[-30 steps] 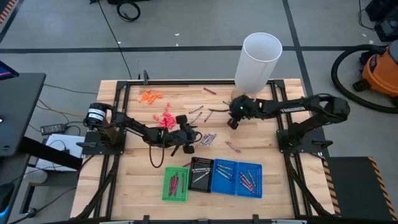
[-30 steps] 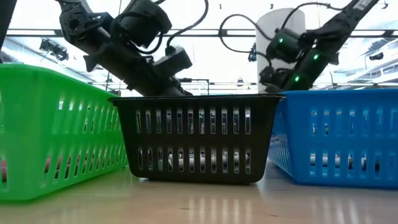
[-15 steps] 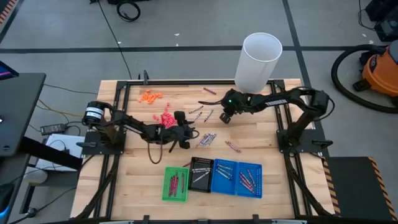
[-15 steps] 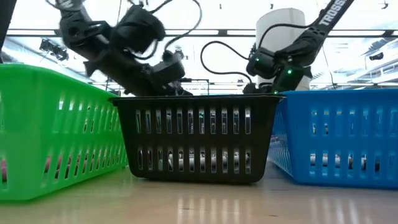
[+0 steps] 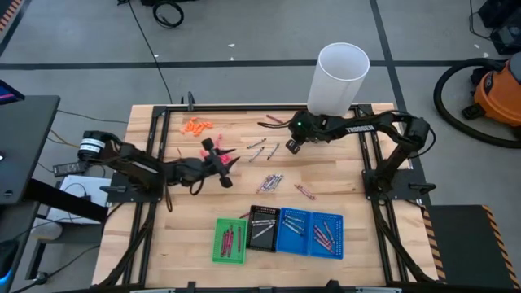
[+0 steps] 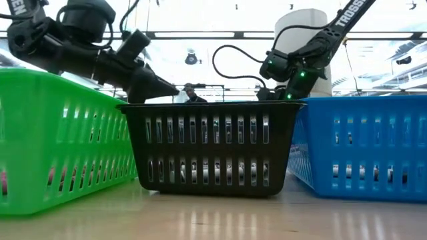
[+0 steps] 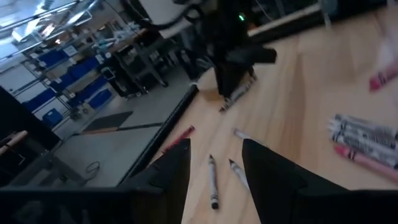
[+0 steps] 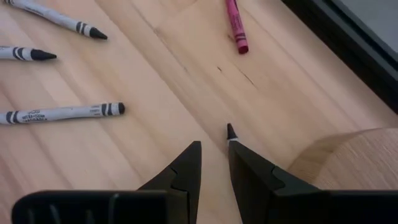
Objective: Sort crayons
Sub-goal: Put the black crayon into the left blue bin
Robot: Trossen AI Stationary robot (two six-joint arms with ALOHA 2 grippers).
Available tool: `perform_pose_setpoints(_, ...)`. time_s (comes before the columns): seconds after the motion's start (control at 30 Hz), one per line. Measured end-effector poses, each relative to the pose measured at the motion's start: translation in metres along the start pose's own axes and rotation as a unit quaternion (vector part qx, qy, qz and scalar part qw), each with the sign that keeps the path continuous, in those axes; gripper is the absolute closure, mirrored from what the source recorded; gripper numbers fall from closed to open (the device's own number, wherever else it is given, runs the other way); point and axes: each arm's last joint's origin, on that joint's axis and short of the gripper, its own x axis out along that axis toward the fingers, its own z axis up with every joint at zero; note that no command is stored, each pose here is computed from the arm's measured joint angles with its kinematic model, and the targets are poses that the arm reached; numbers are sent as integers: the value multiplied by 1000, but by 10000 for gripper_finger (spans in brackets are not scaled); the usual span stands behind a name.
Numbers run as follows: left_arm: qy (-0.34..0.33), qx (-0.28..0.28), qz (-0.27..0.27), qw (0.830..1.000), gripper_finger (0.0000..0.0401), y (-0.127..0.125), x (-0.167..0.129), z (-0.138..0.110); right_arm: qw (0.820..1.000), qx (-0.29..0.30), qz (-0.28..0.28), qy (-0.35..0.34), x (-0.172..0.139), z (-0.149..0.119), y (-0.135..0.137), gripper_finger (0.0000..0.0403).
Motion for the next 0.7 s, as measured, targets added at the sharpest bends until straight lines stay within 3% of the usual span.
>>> perform_pose_setpoints(0.2,-20,-29,8,999,244,3,-3,2,1000,11,-7,-2,6,1,-8,313)
perform_pose_setpoints(0.7,-19,-38,7,999,244,3,-3,2,999,-4,-21,35,31,6,-5,312)
